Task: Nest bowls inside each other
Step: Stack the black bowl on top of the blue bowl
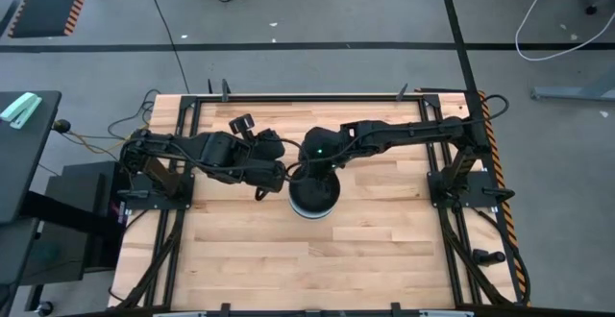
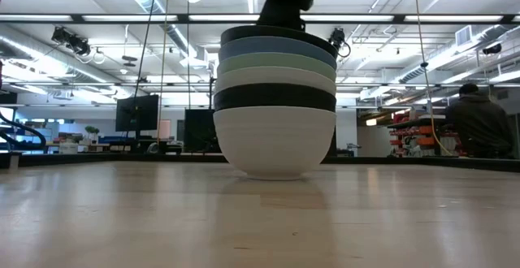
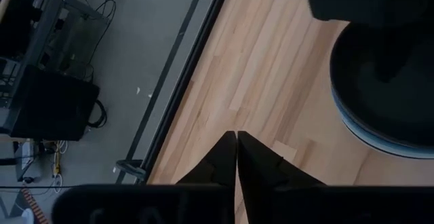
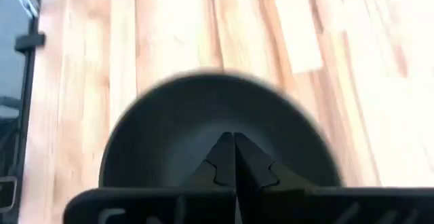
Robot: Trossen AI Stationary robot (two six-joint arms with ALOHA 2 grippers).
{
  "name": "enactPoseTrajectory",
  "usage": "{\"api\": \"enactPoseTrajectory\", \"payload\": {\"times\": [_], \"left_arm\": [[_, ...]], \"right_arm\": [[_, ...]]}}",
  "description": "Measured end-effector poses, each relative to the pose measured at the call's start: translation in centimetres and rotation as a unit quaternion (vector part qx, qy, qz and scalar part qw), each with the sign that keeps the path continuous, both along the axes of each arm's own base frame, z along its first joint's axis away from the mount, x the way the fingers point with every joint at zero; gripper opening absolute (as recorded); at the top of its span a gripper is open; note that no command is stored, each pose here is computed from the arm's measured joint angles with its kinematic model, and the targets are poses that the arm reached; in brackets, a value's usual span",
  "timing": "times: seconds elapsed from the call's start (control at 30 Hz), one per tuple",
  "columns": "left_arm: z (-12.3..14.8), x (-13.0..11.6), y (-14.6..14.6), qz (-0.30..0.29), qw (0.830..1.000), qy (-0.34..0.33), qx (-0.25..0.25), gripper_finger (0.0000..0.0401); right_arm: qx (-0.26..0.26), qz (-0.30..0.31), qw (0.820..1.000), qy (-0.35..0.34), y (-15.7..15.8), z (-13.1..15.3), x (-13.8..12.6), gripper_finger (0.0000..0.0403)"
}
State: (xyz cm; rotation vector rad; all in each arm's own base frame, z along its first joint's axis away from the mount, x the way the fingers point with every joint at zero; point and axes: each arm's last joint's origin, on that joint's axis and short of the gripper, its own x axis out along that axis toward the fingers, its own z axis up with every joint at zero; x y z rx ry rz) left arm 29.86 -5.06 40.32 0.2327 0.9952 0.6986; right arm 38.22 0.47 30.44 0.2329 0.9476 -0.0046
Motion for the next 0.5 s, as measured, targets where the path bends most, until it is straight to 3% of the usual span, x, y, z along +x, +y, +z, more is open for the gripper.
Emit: {"api": "enactPoseTrajectory", "payload": {"times": [0.5], "left_arm": [[0.0,0.3,2.1,0.031,1.000,0.003,0.002,0.0011]], "right_arm": [[-0.009,0.016,0.998,-0.063,-1.7,0.3,1.3,0.0000]]}}
